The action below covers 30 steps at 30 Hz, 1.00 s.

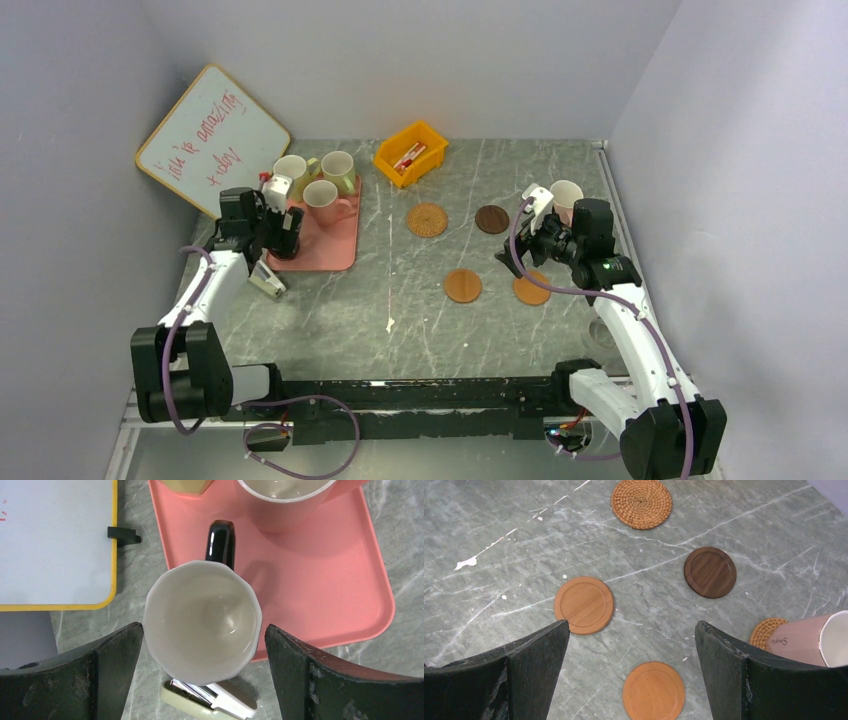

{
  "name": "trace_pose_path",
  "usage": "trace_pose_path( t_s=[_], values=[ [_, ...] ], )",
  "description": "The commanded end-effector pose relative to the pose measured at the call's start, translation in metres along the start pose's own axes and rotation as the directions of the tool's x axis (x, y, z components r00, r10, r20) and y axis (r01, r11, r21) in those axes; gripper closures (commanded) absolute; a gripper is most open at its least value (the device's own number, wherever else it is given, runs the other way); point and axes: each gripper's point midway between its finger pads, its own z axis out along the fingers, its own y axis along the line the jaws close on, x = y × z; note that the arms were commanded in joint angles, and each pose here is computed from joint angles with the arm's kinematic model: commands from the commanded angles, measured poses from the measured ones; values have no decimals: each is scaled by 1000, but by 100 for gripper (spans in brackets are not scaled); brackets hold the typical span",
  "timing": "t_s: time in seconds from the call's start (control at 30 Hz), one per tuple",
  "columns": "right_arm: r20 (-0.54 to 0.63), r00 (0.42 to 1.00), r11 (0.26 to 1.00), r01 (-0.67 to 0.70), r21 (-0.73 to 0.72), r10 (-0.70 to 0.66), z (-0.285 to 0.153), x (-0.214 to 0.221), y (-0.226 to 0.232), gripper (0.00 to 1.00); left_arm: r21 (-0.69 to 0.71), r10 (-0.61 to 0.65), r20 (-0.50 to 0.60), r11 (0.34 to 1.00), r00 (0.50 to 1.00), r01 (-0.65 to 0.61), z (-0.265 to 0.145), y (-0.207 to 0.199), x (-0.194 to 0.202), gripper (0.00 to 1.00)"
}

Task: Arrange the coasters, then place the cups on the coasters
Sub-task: Pick up the cup from the tray.

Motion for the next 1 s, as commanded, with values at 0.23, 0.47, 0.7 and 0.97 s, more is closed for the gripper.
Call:
trace_pose_path(
  t_s=[0.23,0.47,0.7,0.97],
  values=[
    [47,998,999,44,-11,-43,-2,-12,2,0,-13,-21,18,1000,1000,21,7,9,-9,4],
    [45,998,999,43,-12,-43,-2,-11,2,0,-48,-28,85,998,996,33,-6,16,-23,4],
    [47,998,999,44,-12,-43,-2,-12,3,0,-38,-37,17,999,999,37,7,16,-8,4],
    [47,998,999,45,-14,-44,-2,-12,3,0,-1,-48,-11,999,999,48,17,11,0,4]
  ],
)
